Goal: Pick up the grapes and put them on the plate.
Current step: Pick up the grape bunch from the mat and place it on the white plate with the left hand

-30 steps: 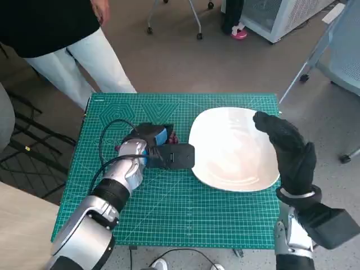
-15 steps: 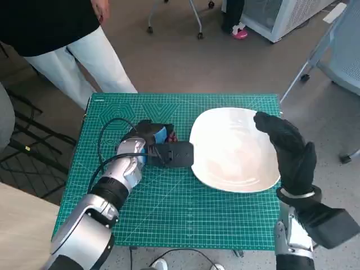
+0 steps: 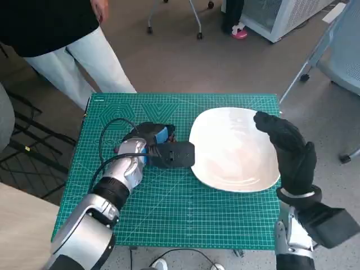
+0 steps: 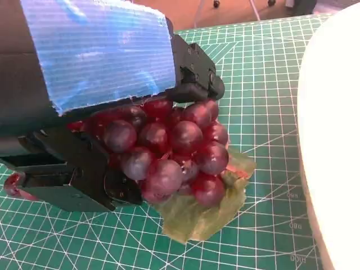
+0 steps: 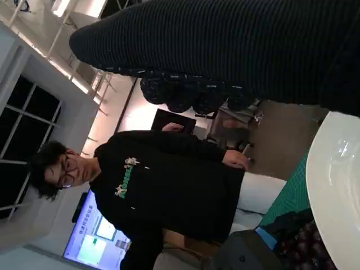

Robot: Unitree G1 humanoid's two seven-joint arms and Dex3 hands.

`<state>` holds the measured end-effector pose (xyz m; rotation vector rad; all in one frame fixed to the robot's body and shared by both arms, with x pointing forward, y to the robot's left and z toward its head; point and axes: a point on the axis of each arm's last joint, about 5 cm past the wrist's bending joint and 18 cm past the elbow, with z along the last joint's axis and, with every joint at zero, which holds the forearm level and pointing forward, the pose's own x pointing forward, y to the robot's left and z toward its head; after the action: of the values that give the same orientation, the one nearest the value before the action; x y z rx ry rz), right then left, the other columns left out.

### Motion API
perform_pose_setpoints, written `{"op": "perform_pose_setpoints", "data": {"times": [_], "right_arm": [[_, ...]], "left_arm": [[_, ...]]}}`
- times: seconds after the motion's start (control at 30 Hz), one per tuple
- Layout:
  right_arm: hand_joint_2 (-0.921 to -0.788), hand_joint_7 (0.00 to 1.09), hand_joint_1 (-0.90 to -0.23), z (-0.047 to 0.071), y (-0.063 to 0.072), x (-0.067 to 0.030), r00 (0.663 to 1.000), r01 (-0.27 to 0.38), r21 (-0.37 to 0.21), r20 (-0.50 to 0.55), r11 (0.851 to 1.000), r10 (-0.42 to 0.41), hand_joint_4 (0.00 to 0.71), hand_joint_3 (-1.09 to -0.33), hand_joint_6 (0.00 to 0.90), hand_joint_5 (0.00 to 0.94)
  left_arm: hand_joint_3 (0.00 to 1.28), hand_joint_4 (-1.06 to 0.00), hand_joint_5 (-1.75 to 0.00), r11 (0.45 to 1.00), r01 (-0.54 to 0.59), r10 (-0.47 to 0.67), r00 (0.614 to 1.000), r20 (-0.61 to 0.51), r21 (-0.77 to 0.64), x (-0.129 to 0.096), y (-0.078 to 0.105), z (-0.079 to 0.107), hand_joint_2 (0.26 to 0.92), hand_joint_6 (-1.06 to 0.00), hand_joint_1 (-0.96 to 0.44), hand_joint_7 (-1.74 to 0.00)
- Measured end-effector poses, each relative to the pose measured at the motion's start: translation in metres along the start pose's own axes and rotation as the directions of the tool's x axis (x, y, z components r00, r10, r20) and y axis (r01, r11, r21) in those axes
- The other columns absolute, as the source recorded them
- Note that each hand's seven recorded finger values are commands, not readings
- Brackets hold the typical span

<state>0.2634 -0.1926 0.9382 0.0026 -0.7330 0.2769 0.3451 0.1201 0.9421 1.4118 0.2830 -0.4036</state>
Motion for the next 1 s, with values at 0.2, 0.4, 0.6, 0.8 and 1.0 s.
{"op": "perform_pose_setpoints", "data": {"times": [0.2, 0.4, 0.6, 0.8, 1.0], "right_arm": [[-0.921, 0.28, -0.634, -0.001, 0.0, 0.0008, 1.0, 0.002, 0.001, -0.003, 1.0, -0.002, 0.321, -0.768, 0.051, 0.002], [-0.921, 0.28, -0.634, -0.002, 0.0, 0.0012, 1.0, 0.003, 0.002, -0.006, 1.0, -0.003, 0.321, -0.767, 0.053, 0.002], [-0.921, 0.28, -0.63, -0.002, 0.0, 0.0024, 1.0, 0.002, 0.003, -0.005, 1.0, -0.002, 0.321, -0.768, 0.055, 0.002], [-0.921, 0.27, -0.625, -0.001, 0.0, 0.0065, 1.0, -0.001, 0.004, 0.004, 1.0, 0.001, 0.321, -0.772, 0.056, 0.001], [-0.921, 0.27, -0.625, -0.001, 0.0, 0.0102, 1.0, -0.004, 0.004, 0.014, 1.0, 0.004, 0.32, -0.774, 0.055, 0.001]], "left_arm": [[0.18, -0.52, -1.39, 0.999, -0.014, 0.014, 1.0, -0.004, 0.048, 0.0, -0.001, 0.003, 0.92, -0.56, 0.02, -1.14], [0.17, -0.53, -1.36, 0.997, -0.017, 0.018, 1.0, -0.016, 0.069, 0.0, -0.001, 0.002, 0.92, -0.55, 0.0, -1.23], [0.16, -0.52, -1.39, 0.998, -0.02, 0.021, 1.0, -0.011, 0.064, -0.001, 0.001, 0.002, 0.92, -0.58, 0.0, -1.17], [0.16, -0.52, -1.43, 0.999, -0.022, 0.022, 1.0, 0.0, 0.041, -0.001, 0.003, -0.002, 0.92, -0.61, 0.0, -1.11], [0.16, -0.51, -1.46, 0.999, -0.023, 0.023, 1.0, 0.004, 0.034, -0.002, 0.005, -0.003, 0.921, -0.61, 0.0, -1.07]]}}
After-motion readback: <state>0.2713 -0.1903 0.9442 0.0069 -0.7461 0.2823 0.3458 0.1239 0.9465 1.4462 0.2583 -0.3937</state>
